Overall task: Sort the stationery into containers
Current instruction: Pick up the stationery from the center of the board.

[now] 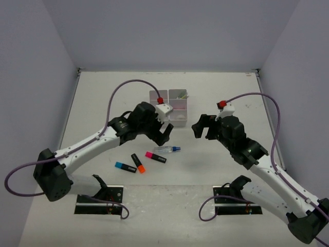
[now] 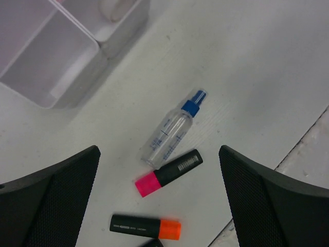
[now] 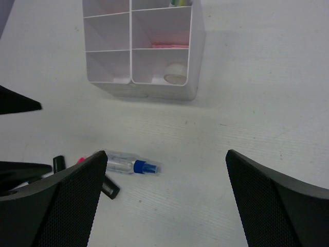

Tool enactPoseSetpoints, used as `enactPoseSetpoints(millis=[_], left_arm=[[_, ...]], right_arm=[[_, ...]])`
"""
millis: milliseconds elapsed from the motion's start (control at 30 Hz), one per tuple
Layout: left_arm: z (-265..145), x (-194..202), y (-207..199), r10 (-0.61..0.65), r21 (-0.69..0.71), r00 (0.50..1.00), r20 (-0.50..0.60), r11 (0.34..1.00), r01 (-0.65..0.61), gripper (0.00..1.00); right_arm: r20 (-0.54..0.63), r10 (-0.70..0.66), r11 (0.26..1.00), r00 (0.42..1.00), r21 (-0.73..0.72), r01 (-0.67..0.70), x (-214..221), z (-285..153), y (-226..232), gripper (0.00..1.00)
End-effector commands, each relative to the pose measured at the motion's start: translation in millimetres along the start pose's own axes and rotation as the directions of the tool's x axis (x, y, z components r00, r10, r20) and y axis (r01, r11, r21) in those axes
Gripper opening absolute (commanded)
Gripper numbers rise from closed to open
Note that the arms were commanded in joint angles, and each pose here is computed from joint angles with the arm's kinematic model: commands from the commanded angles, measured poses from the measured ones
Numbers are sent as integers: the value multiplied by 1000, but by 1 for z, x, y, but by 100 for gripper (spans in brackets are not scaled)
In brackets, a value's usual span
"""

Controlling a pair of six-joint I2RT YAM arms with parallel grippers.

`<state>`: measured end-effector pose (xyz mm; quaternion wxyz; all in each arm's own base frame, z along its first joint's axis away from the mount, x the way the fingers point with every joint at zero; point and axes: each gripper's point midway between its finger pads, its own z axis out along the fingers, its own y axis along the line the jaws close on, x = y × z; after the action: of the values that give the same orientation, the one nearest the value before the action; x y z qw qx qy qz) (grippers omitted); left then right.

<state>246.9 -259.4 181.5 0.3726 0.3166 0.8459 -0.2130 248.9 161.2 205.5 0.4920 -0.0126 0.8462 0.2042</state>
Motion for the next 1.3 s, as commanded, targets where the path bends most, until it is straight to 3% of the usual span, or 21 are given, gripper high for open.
enactPoseSetpoints(millis=[0,233,300,433,533,633,733,1033,1067,1167,1267], left_arm=[[29,27,-7,197,21,965,-173,980,-197,100],[60,50,-10,328,80,900,-289,945,-319,99],[66,58,-8,337,90,882,-330,941,-326,95],[75,75,-17,341,164,858,-384,940,-300,78],[76,90,-16,342,181,841,-418,939,-292,73],[81,98,-17,334,190,838,-432,942,-278,70],[88,108,-18,323,200,836,-444,945,-259,60],[109,127,-16,304,196,829,-469,951,-238,58],[111,129,-15,299,186,827,-476,953,-238,55],[116,126,-16,287,182,838,-464,957,-227,31],[118,117,-21,278,188,856,-436,958,-215,17]], right_arm=[[31,60,997,998,-53,-59,-12,-11,11,99],[67,26,997,997,-74,-21,-10,-22,7,91],[73,24,996,997,-82,-18,-10,-24,7,90],[79,26,996,997,-86,-19,-8,-27,5,87],[90,29,995,996,-93,-20,-10,-29,6,86],[94,31,994,995,-104,-21,-11,-31,8,85],[96,31,993,995,-118,-19,-14,-33,11,84],[115,25,989,993,-145,-8,-21,-42,16,83],[120,26,989,992,-149,-8,-22,-44,16,83],[128,33,988,991,-151,-14,-23,-48,15,82],[143,49,992,988,-125,-31,-25,-50,10,82]])
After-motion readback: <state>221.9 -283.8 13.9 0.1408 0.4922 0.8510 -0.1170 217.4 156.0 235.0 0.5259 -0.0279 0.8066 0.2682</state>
